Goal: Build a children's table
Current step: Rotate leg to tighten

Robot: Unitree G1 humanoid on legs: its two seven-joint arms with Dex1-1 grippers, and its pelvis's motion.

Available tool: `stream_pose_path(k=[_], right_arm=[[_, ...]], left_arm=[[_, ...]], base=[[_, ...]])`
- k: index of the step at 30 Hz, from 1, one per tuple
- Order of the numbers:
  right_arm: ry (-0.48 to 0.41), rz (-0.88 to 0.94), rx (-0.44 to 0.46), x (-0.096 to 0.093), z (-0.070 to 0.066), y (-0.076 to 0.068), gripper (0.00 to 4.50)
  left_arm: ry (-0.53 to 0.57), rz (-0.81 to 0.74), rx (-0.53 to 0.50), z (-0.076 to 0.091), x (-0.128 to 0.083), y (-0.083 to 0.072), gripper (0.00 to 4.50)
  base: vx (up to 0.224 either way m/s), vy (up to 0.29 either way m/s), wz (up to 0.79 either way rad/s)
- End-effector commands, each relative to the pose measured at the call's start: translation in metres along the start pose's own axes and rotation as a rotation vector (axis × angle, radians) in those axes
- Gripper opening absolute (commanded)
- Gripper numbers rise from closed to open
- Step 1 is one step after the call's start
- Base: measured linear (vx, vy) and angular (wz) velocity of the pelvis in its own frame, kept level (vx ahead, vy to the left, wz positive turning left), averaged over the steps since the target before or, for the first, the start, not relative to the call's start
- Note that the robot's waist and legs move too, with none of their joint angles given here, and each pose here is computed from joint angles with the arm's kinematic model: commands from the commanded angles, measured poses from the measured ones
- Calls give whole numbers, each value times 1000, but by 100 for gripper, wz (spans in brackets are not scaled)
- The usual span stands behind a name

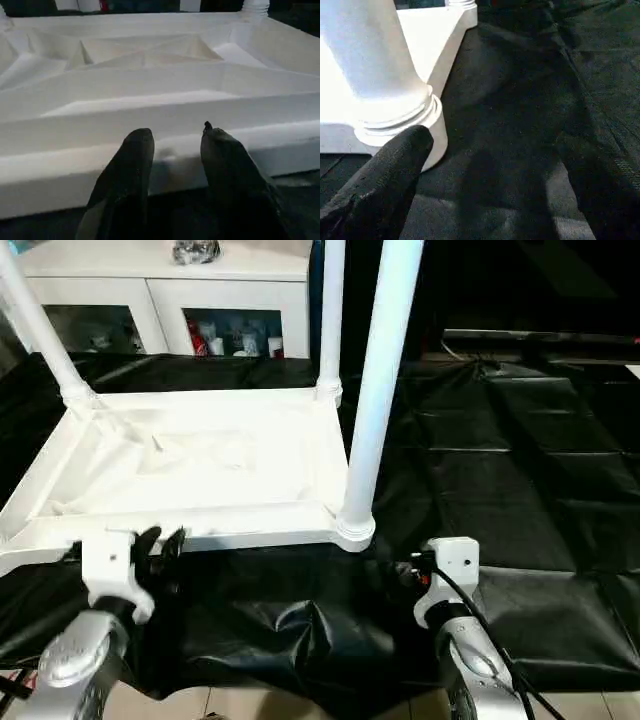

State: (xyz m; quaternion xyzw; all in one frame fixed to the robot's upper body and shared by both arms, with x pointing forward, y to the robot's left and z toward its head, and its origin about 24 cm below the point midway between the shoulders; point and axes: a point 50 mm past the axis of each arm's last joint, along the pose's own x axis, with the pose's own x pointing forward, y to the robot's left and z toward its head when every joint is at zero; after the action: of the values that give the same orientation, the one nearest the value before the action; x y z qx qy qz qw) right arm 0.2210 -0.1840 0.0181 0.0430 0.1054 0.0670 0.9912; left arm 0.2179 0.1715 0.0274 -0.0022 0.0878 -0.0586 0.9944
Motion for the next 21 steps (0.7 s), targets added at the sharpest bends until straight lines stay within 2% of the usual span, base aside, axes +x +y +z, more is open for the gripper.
stream_pose_path(k=[1, 6, 10, 12, 17, 21], right_arm=[[-14, -18, 4, 0, 2, -4, 450], [-34, 13, -2, 4, 9, 3, 450], [-53, 30, -22, 5, 15, 9, 450], [-71, 22, 2, 5, 19, 9, 450], [-69, 56, -19, 5, 19, 10, 450], [-54, 54, -29, 4, 16, 5, 450]], left_arm=[[-6, -18, -10, 0, -1, -4, 184], [-24, -1, -33, 1, -2, -3, 184], [-62, 2, 7, 10, 3, 0, 184], [-93, 15, 23, 18, 6, 3, 184], [-127, 9, 19, 26, 13, 6, 184], [-123, 9, 27, 26, 15, 5, 184]], base=[[0, 0, 0], [0, 0, 0], [0, 0, 0], [0, 0, 0], [0, 0, 0], [0, 0, 0]])
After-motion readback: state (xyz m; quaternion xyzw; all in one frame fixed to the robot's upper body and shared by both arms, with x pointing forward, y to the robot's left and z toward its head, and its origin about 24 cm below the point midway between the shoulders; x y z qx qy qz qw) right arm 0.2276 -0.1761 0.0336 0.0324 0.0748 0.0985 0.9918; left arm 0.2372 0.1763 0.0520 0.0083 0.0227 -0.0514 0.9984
